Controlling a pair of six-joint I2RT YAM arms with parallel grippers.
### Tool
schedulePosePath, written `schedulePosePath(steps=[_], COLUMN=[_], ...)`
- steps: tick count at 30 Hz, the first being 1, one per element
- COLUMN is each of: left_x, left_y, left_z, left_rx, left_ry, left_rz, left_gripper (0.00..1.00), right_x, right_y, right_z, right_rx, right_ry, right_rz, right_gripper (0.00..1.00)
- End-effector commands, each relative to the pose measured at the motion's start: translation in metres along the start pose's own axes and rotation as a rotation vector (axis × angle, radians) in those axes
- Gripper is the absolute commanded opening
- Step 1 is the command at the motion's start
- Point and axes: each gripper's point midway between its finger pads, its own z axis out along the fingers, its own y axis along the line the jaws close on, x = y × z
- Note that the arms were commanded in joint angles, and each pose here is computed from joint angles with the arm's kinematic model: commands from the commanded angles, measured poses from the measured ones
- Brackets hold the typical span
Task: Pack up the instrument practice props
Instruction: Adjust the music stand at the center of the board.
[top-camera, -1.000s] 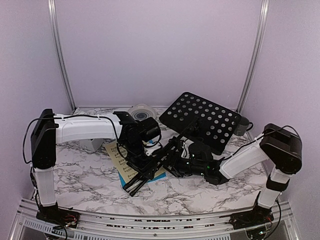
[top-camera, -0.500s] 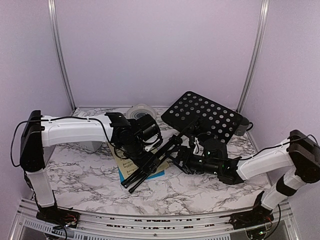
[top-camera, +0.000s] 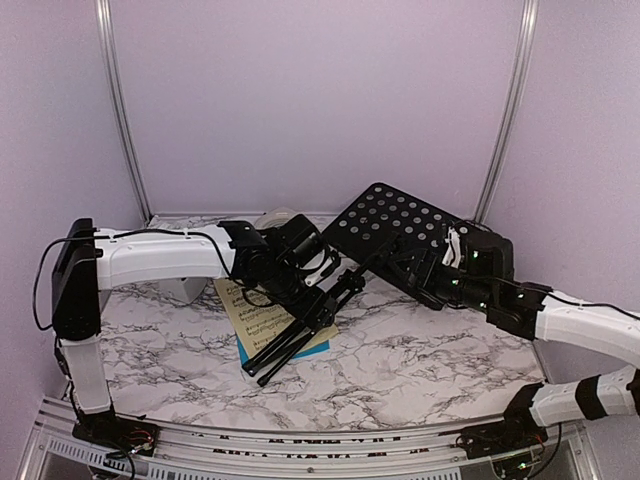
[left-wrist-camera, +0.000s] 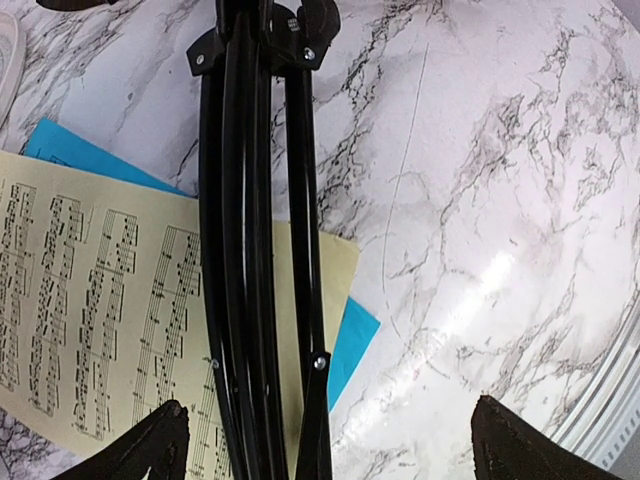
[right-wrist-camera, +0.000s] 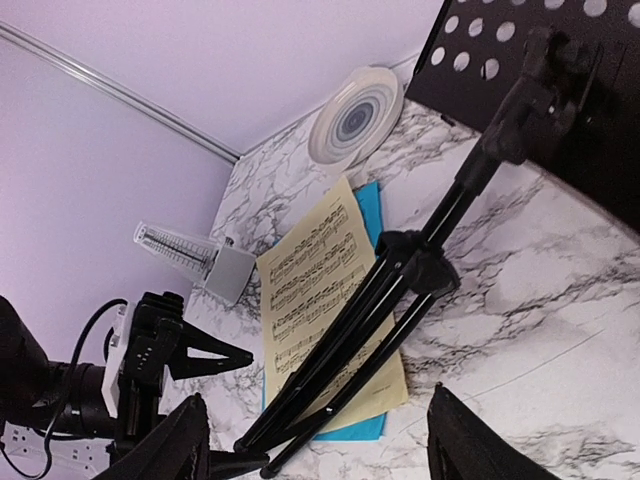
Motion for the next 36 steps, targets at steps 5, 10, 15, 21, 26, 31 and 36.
schedulePosePath(steps=[5,10,15,21,26,31,36], left_x=[-0.063,-0.064,-0.061,-0.047,-0.039,-0.038,-0.043], left_y=[0.011,0.022,0.020,0.027,0.037,0.037,0.036], left_z=[0.034,0.071,0.090,0.116,0.123,0.121,0.113], left_rx=[-0.005,-0.072,-0.056,-0.095,-0.150,-0.144,-0.141], left_ry=[-0.157,-0.121,-0.114,-0.062,-0.049,-0.057,-0.077], left_rz=[-0.009,-0.013,-0.018,-0.033,-0.040,-0.044,-0.039], left_gripper=[0.99,0.99,0.99,0.86,0.54,0.48,0.48], right_x=[-0.026,-0.036,-0.038,-0.040,-0.042,-0.045,-0.053], right_y=[-0.017,-0.017,-0.018,-0.021,-0.025,-0.026,-0.032], right_z=[-0.004,-0.003,-0.003,-0.007,-0.009,-0.010,-0.008], right_rx=[0.090,0.080,0.079,0.087,0.103,0.110,0.134], right_ry=[0.079,0.067,0.055,0.036,0.027,0.023,0.023], right_rz=[-0.144,-0.141,-0.133,-0.127,-0.129,-0.138,-0.156], right_gripper=[0.69,0.69,0.69,0.68,0.68,0.68,0.68])
